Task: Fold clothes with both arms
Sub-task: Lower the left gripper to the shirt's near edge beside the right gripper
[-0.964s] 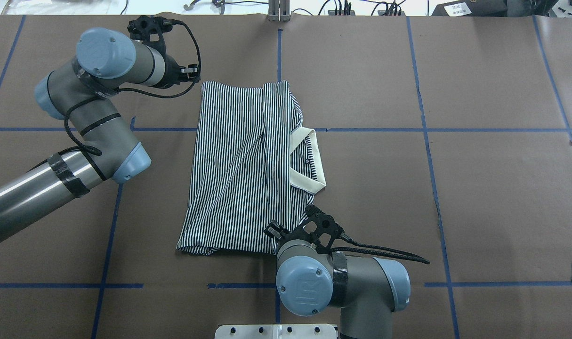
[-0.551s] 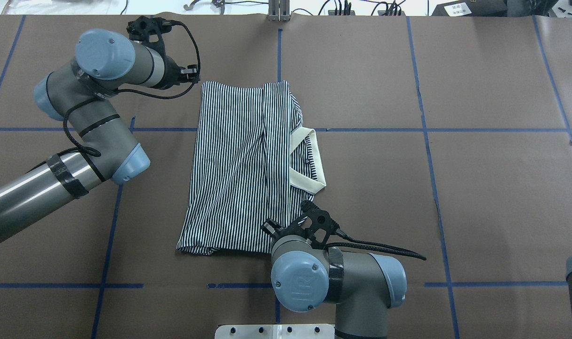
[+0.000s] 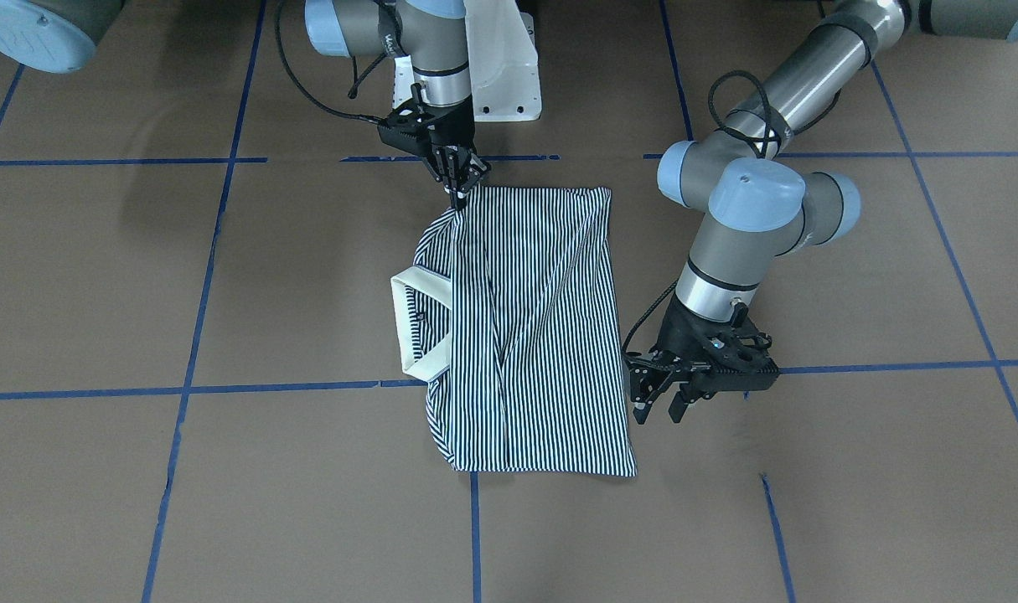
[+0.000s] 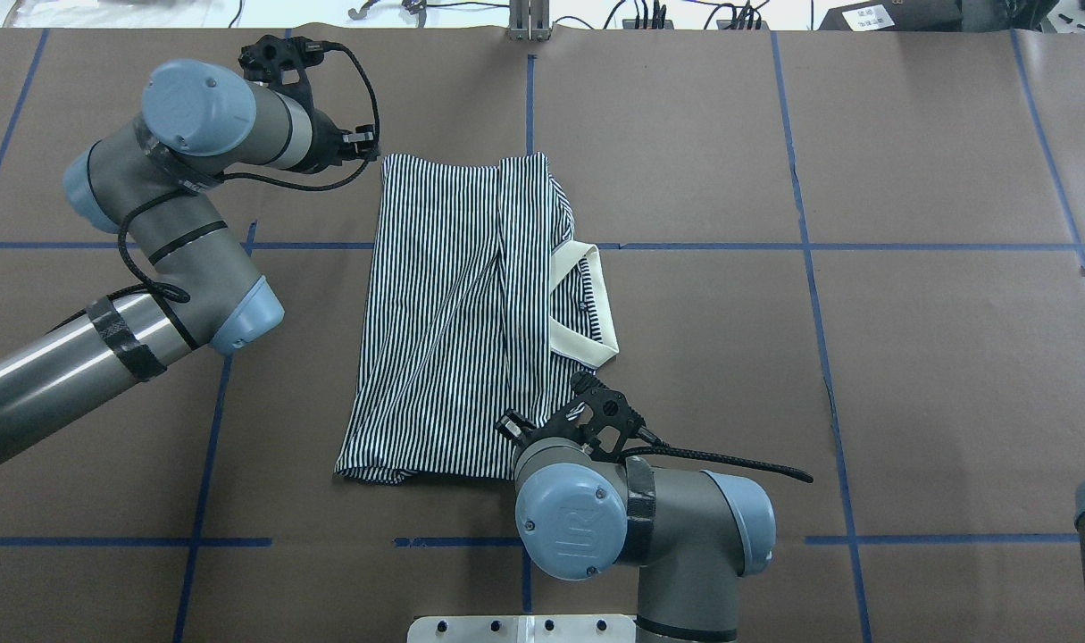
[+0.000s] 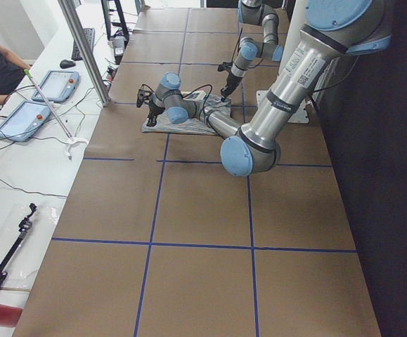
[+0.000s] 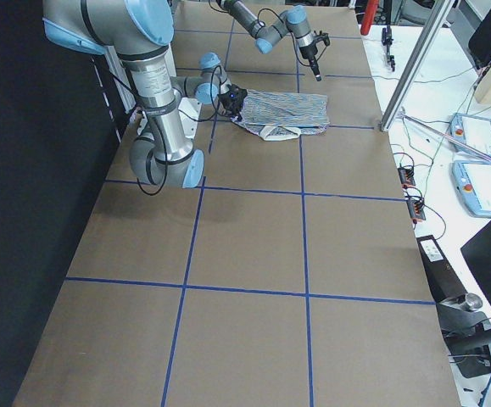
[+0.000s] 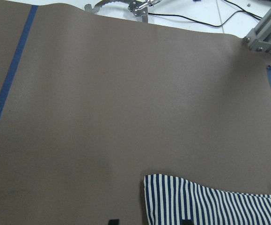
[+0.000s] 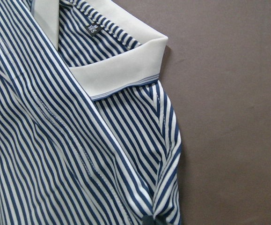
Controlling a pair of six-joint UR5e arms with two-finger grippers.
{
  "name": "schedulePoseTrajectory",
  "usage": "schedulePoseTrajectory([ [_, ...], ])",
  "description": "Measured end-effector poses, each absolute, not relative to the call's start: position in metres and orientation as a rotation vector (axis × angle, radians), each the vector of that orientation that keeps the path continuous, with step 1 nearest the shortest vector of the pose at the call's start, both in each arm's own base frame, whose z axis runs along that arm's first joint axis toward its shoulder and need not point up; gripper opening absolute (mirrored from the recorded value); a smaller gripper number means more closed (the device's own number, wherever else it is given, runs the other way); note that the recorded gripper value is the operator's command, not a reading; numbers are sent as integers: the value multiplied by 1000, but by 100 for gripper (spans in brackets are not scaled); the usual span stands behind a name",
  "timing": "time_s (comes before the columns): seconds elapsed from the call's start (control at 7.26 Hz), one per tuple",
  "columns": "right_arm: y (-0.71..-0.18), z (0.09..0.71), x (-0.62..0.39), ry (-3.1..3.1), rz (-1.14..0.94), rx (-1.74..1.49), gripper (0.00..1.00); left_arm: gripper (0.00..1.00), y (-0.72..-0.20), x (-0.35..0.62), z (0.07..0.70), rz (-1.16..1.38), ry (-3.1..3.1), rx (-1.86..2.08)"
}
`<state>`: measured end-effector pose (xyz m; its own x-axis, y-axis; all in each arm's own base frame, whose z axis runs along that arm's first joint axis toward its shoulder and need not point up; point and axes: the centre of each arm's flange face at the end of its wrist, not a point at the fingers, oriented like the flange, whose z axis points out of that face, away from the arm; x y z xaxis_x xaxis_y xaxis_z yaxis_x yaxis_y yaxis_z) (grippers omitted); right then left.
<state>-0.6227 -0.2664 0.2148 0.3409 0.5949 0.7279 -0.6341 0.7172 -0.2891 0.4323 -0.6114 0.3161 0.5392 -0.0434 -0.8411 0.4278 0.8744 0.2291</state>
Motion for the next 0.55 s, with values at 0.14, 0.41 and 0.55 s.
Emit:
schedulePoseTrajectory([
  [0.14,-265,216,-615,-925,798,44,0,54,-601,428,313,-307,986,431],
  [0.41,-261,221,-595,-929,796,41,0,55,-553,434,308,-343,1041,370],
  [0.55,-258,223,-589,-934,794,38,0,57,-513,439,308,-366,1080,318],
])
